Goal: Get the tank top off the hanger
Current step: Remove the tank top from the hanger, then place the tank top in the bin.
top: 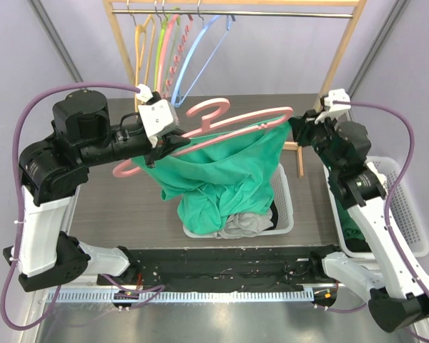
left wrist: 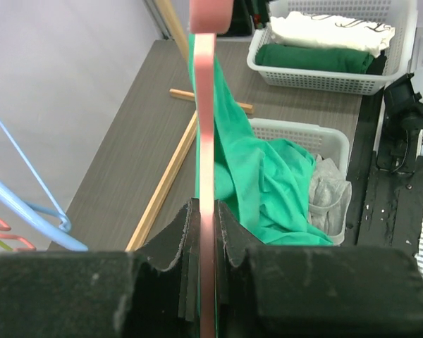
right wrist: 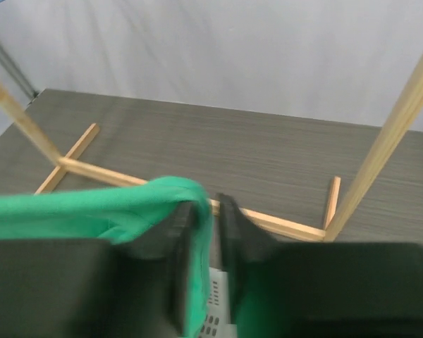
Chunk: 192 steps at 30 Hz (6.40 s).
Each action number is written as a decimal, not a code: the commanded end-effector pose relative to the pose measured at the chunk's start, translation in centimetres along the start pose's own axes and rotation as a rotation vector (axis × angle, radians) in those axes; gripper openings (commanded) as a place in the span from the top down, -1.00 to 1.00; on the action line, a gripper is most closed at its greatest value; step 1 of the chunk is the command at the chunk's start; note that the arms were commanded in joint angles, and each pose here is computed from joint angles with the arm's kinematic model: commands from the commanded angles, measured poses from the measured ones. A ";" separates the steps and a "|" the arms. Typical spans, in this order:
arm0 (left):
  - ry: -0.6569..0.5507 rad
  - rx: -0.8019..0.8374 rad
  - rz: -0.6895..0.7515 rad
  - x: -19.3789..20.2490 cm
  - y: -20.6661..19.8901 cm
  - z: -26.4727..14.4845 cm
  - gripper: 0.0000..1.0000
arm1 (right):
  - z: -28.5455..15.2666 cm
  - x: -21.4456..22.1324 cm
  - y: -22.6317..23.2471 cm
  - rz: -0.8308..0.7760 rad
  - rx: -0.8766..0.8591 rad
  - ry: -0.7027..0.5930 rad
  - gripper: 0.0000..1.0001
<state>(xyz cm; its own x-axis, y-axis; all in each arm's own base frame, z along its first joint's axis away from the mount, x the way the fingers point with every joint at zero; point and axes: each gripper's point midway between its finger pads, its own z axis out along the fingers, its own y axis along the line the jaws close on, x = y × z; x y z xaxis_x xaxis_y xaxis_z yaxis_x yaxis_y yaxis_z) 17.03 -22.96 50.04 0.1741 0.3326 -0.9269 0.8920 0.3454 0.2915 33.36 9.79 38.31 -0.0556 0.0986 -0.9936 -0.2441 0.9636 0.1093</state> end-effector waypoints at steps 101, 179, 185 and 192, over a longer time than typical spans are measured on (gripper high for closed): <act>0.020 -0.111 -0.032 1.7 3.7 6.5 -0.39 | -23.7 -8.1 9.6 -0.156 -0.614 -0.178 0.98; 0.180 -0.049 0.069 7.1 -3.4 15.0 1.00 | -17.7 -10.9 -0.5 0.053 0.022 -0.277 0.98; 0.439 0.057 0.009 16.4 -6.0 14.0 1.00 | -16.3 -10.8 0.1 0.050 0.008 -0.228 0.98; 0.520 0.060 -0.037 23.1 -7.1 12.0 1.00 | -13.9 -10.2 0.1 0.032 0.039 -0.140 0.98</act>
<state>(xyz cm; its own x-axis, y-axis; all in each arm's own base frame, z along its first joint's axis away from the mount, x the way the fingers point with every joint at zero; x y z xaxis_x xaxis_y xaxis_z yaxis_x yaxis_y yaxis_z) 20.37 -29.54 23.19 -0.0699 0.7610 -0.6450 0.9207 0.2980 0.2518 19.78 5.10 46.72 0.0446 0.1367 -0.9896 -0.2037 0.9710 0.1250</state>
